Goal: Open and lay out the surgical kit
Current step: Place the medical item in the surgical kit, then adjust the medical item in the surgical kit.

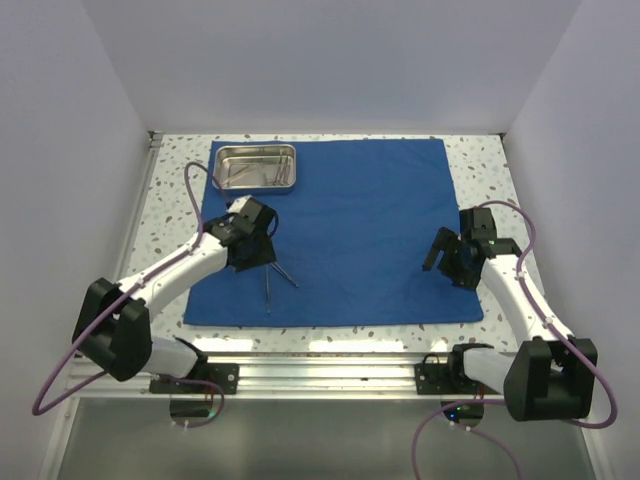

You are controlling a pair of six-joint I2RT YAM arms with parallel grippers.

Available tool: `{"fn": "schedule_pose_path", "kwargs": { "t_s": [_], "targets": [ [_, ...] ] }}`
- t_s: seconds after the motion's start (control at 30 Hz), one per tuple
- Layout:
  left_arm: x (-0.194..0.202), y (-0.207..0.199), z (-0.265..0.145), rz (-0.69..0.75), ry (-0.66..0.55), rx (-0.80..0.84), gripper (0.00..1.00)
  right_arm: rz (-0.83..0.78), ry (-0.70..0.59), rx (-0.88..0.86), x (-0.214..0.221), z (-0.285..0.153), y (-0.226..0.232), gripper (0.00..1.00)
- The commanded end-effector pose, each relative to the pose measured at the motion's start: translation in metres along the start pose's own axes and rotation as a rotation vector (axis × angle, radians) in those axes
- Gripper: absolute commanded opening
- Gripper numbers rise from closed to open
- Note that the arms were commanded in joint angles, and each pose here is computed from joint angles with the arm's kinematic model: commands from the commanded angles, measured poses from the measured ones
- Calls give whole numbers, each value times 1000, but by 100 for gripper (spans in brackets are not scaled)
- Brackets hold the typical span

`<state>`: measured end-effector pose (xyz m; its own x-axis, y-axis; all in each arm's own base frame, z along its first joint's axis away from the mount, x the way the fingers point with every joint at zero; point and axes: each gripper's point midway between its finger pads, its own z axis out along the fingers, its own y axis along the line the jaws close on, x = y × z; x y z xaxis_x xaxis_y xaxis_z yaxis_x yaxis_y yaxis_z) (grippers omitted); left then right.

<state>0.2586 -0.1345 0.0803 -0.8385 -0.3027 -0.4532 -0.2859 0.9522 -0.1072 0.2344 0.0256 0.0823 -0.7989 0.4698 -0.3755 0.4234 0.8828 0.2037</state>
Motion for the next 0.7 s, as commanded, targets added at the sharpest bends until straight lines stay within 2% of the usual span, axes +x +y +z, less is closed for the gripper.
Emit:
{"fn": "schedule_pose_path", "kwargs": {
  "t_s": [0.0, 0.17, 0.27, 0.67],
  "targets": [
    [-40, -24, -17, 13, -108, 58, 56, -18, -21, -17, -5, -4, 4, 84],
    [-41, -68, 10, 63, -47, 147, 45, -15, -24, -15, -6, -5, 3, 84],
    [-29, -81, 25, 80, -1, 146, 43, -17, -29, -12, -6, -7, 2, 83],
    [13, -62, 26, 56, 96, 82, 41, -16, -22, -3, -6, -2, 2, 84]
  ]
}}
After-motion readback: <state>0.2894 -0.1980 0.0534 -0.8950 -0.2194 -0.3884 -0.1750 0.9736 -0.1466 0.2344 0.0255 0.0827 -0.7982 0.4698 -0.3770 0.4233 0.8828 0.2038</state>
